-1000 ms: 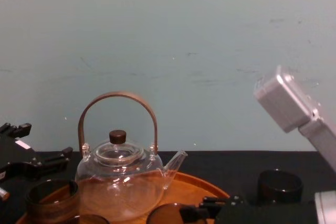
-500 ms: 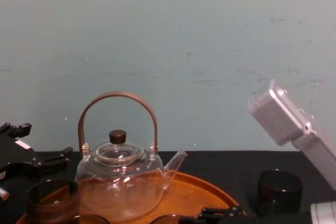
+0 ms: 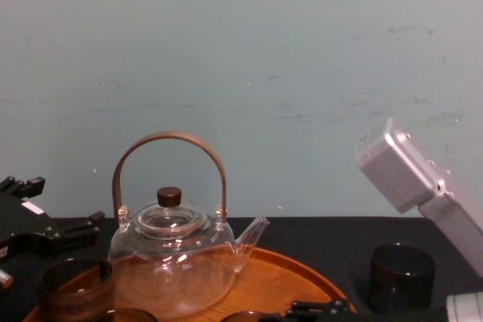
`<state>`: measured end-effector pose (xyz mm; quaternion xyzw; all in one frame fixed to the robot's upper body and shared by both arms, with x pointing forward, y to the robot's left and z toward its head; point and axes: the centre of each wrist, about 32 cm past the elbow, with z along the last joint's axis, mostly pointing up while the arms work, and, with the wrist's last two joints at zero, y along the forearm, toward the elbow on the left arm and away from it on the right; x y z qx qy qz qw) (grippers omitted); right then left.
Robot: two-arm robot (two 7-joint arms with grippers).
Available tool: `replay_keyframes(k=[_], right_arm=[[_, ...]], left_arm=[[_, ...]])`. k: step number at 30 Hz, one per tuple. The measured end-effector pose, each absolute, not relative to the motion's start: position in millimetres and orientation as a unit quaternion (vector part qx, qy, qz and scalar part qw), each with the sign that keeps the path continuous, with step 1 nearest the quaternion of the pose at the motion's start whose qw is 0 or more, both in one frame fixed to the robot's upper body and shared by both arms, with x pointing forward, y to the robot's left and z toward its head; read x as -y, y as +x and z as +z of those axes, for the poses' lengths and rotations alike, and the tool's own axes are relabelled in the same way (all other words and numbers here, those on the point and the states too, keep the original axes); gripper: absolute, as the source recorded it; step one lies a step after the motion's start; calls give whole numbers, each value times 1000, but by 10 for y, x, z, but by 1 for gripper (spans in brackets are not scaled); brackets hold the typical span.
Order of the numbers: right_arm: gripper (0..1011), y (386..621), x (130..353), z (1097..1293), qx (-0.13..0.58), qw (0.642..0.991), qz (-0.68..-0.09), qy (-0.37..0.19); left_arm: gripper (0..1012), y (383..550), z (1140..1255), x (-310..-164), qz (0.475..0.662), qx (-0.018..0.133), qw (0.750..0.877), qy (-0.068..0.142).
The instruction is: Pick up the glass from the table and place it on the tray.
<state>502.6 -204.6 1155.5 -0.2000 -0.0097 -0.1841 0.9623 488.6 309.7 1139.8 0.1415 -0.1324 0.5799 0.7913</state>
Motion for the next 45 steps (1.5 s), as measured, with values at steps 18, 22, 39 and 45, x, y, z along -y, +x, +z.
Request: replay_keyframes(k=[18,22,39,45], right_arm=[[1003,5029,2049,11563,10,963,-184,-198],[1003,5029,2049,11563,10,963,-184,-198],[1003,4916,2328,11648,15,971,-155,-180],[1003,4835,2505,11722,20,972,-163,-166]], left_arm=[[1002,4886,11398,-3097,580,132,791,141],[1001,4886,11398,-3097,580,132,791,142],[1001,4886,11398,-3097,580,132,791,141],[1001,4886,11398,-3097,580,132,791,141]])
